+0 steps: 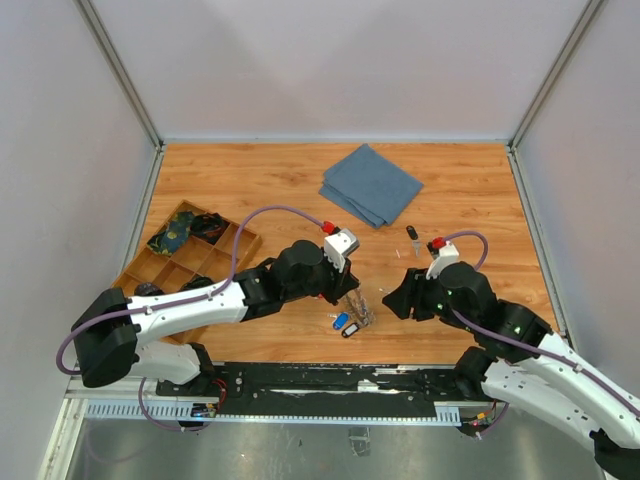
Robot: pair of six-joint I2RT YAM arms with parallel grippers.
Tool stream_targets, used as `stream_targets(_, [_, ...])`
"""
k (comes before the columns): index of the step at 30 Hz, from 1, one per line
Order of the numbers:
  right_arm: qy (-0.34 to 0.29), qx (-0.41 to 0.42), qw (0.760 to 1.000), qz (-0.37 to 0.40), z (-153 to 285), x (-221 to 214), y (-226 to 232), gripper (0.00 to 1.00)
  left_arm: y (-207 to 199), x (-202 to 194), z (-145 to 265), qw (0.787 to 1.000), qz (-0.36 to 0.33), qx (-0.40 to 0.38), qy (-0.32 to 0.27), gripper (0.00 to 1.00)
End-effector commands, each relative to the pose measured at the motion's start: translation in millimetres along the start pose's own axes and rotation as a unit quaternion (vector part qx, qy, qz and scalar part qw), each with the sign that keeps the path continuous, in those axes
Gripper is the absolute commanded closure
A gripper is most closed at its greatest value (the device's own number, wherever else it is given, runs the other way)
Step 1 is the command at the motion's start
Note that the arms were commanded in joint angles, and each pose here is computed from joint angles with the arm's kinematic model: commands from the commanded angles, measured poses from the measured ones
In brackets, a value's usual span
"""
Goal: Put the keys on the keyring
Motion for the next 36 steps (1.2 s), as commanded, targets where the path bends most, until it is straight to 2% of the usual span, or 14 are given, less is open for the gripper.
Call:
stream_targets(1, [0.014,-0.009,0.999,0.028,8.0,3.9,-0.3,0.51,-2.6,12.4,3.9,0.999,0.009,-0.012,-0.036,0.99])
stream_targets(6, [0.064,0.046,0.997,0.019,2.0,-7.1,14.8,0.49,-2.2,11.5,4.1,0.999,0.011,-0.009,-0.037,1.00])
stream_targets(13, [0.051,0.105,0.991,-0.063,-13.1,-11.4,28.7,0.56,-0.5,12.6,5.3,0.999,0.017,0.000,-0.042,0.99])
stream_targets(17, [0.052,0.091,0.990,-0.089,-20.2,-15.2,24.4,0.61,-0.4,12.8,5.5,0.999,0.017,0.000,-0.042,1.00])
stream_targets(21, [0.046,0.073,0.991,-0.099,-22.8,-15.9,19.5,0.61,-0.1,13.0,5.9,0.999,0.018,0.001,-0.043,0.99])
stream_targets(36, [0.036,0.052,0.993,-0.096,-38.3,-15.1,14.8,0.68,-1.4,14.4,5.2,0.999,0.017,-0.003,-0.045,1.00])
Point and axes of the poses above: each gripper's point midway between its finger pads, its own z axis back along the fingers, its own y axis along the line the jaws close on, x = y × z, the point moved 6 cm from there along z, back along the fingers, and after that the axes turned 10 degrees about -z, right-handed, at the moved point
